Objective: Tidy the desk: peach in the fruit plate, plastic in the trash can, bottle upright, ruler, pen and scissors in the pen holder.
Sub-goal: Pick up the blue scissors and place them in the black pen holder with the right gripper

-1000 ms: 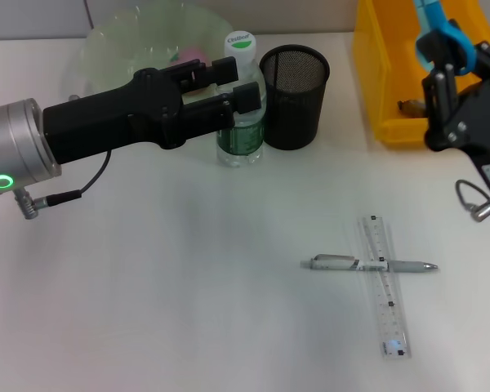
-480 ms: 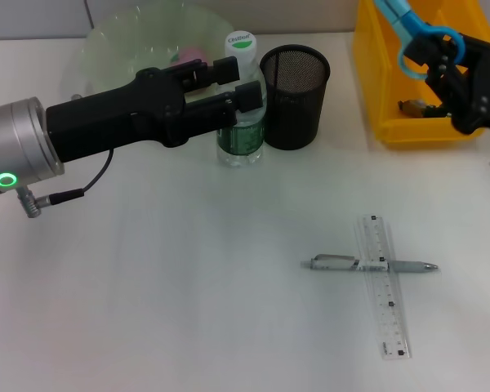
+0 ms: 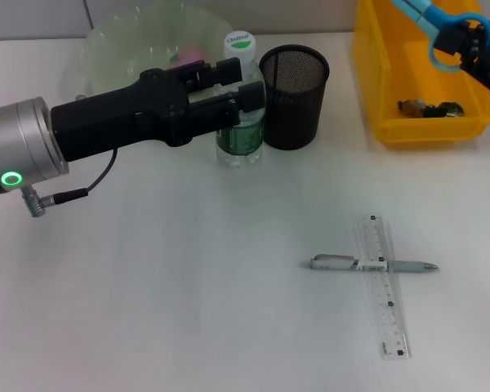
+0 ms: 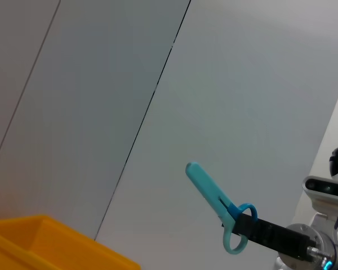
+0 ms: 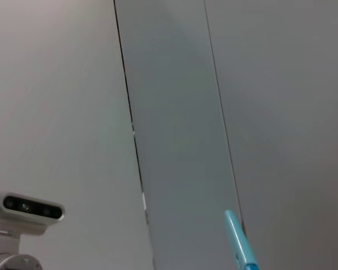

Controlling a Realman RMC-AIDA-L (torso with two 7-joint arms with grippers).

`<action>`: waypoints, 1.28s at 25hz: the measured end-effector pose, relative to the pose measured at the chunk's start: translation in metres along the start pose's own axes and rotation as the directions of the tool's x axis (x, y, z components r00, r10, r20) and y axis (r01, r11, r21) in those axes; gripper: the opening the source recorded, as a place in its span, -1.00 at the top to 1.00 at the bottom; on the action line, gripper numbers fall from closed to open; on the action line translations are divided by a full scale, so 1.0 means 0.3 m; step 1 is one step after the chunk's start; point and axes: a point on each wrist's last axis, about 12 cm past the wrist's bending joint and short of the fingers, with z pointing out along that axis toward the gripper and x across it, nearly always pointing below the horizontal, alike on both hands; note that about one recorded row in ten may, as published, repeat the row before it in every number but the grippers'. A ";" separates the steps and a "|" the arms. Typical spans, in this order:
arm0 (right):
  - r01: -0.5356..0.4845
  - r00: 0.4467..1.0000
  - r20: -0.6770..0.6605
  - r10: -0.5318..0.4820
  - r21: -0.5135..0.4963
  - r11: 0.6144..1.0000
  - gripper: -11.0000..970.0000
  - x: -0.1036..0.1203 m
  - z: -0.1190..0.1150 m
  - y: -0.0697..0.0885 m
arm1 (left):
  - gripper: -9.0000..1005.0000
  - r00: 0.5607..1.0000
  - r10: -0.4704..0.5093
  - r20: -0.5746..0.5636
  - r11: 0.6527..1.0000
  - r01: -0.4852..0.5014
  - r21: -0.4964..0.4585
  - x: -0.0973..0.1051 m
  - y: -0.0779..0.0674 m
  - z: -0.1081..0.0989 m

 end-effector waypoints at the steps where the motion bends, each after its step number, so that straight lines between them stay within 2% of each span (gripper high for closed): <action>1: -0.022 0.999 -0.041 0.022 0.004 1.000 0.78 -0.021 -0.005 -0.008 | -0.32 1.000 0.001 -0.001 1.000 -0.001 0.001 0.000 0.000 0.000; 10: -0.097 0.973 -0.207 0.100 0.025 0.995 0.77 -0.122 -0.012 -0.022 | -0.32 0.999 0.028 -0.043 1.000 -0.028 0.005 0.004 -0.001 -0.001; 11: -0.111 0.957 -0.263 0.121 0.053 0.992 0.77 -0.148 -0.017 -0.026 | -0.32 0.998 0.030 -0.058 1.000 -0.030 0.004 0.009 0.000 0.001; 15: -0.129 0.929 -0.333 0.158 0.107 0.986 0.77 -0.198 -0.022 -0.035 | -0.32 0.998 0.031 -0.062 1.000 -0.031 0.002 0.011 0.001 0.004; 16: -0.133 0.908 -0.377 0.181 0.149 0.980 0.77 -0.239 -0.025 -0.043 | -0.32 0.998 0.031 -0.062 1.000 -0.031 0.001 0.011 0.002 0.003; 20: -0.130 0.867 -0.452 0.211 0.203 0.971 0.77 -0.297 -0.015 -0.054 | -0.32 0.998 0.030 -0.061 1.000 -0.030 -0.001 0.011 0.003 0.003; 21: -0.142 0.836 -0.495 0.235 0.217 0.966 0.77 -0.325 0.005 -0.058 | -0.32 0.998 0.030 -0.062 1.000 -0.030 0.000 0.011 0.002 0.003; 24: -0.170 0.804 -0.533 0.263 0.219 0.961 0.77 -0.350 0.033 -0.063 | -0.32 0.998 0.028 -0.064 1.000 -0.028 0.001 0.014 0.002 0.004; 26: -0.193 0.758 -0.585 0.288 0.220 0.956 0.76 -0.388 0.083 -0.072 | -0.32 0.998 0.025 -0.066 1.000 -0.025 0.001 0.017 0.002 0.004; 27: -0.193 0.758 -0.585 0.288 0.220 0.956 0.76 -0.388 0.083 -0.072 | -0.32 0.998 0.025 -0.066 1.000 -0.025 0.001 0.017 0.002 0.004; 30: -0.192 0.711 -0.635 0.304 0.240 0.951 0.76 -0.430 0.131 -0.083 | -0.32 0.998 0.020 -0.067 1.000 -0.019 0.005 0.019 0.000 0.005; 31: -0.190 0.674 -0.669 0.313 0.253 0.949 0.76 -0.458 0.164 -0.089 | -0.32 0.998 0.018 -0.068 1.000 -0.017 0.008 0.019 -0.001 0.005; 32: -0.190 0.674 -0.669 0.313 0.253 0.949 0.76 -0.458 0.164 -0.089 | -0.32 0.998 0.018 -0.068 1.000 -0.017 0.008 0.019 -0.001 0.005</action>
